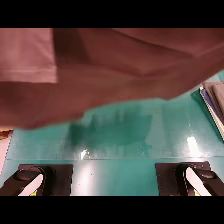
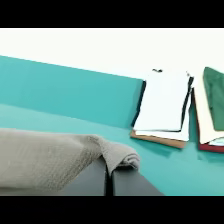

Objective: Fold the shirts.

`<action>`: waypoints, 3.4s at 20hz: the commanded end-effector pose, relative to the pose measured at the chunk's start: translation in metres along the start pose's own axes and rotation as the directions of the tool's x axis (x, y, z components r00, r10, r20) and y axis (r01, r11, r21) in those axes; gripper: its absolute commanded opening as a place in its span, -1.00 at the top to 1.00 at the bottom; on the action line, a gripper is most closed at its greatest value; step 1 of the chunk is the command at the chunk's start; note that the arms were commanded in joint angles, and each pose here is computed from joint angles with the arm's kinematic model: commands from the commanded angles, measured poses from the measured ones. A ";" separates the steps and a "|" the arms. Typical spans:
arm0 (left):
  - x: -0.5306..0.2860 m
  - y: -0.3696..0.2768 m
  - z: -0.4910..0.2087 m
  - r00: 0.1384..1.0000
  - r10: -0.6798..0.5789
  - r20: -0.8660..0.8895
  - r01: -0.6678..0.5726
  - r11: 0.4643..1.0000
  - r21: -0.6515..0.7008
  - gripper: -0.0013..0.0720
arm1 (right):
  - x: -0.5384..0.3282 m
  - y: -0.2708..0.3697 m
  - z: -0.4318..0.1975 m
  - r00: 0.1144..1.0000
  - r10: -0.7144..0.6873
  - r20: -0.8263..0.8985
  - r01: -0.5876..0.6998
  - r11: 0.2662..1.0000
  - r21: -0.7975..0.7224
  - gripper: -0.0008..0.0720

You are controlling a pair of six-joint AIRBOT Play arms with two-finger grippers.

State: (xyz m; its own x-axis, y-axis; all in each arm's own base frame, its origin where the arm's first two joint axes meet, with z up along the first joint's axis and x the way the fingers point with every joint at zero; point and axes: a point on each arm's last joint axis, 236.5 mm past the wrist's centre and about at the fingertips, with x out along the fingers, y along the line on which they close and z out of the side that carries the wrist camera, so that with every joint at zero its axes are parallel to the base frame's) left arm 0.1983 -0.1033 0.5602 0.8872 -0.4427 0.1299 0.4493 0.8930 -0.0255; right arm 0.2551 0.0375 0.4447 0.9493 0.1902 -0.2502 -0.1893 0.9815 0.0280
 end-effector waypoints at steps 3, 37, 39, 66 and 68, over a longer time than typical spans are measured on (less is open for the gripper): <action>0.044 0.042 -0.074 0.973 0.094 -0.213 -0.099 0.995 -0.012 0.90 | 0.020 -0.015 -0.013 0.987 -0.011 -0.159 0.017 0.999 0.034 0.93; 0.109 0.104 -0.620 0.051 -0.184 -0.982 -0.290 0.938 -0.191 0.89 | 0.231 -0.076 -0.405 0.418 0.199 -0.886 0.135 0.951 0.278 0.92; 0.109 0.104 -0.619 0.053 -0.183 -0.982 -0.293 0.937 -0.190 0.88 | 0.226 -0.074 -0.416 0.429 0.192 -0.883 0.148 0.949 0.278 0.91; -0.078 -0.017 -0.637 0.206 -0.370 -0.906 -0.622 0.665 -0.413 -0.24 | 0.146 -0.006 -0.329 0.681 0.266 -0.683 0.020 0.925 0.381 -0.26; -0.071 -0.022 -0.630 0.224 -0.393 -0.892 -0.584 0.678 -0.446 0.78 | 0.142 -0.006 -0.332 0.666 0.271 -0.695 0.021 0.925 0.380 -0.26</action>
State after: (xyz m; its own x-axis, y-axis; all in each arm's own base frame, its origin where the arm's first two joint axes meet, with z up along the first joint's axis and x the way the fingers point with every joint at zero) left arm 0.1823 -0.1250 -0.0831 0.0720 -0.4471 -0.8916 -0.1744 0.8745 -0.4526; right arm 0.3116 0.0504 0.0885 0.4210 0.3699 -0.8282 -0.0580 0.9222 0.3823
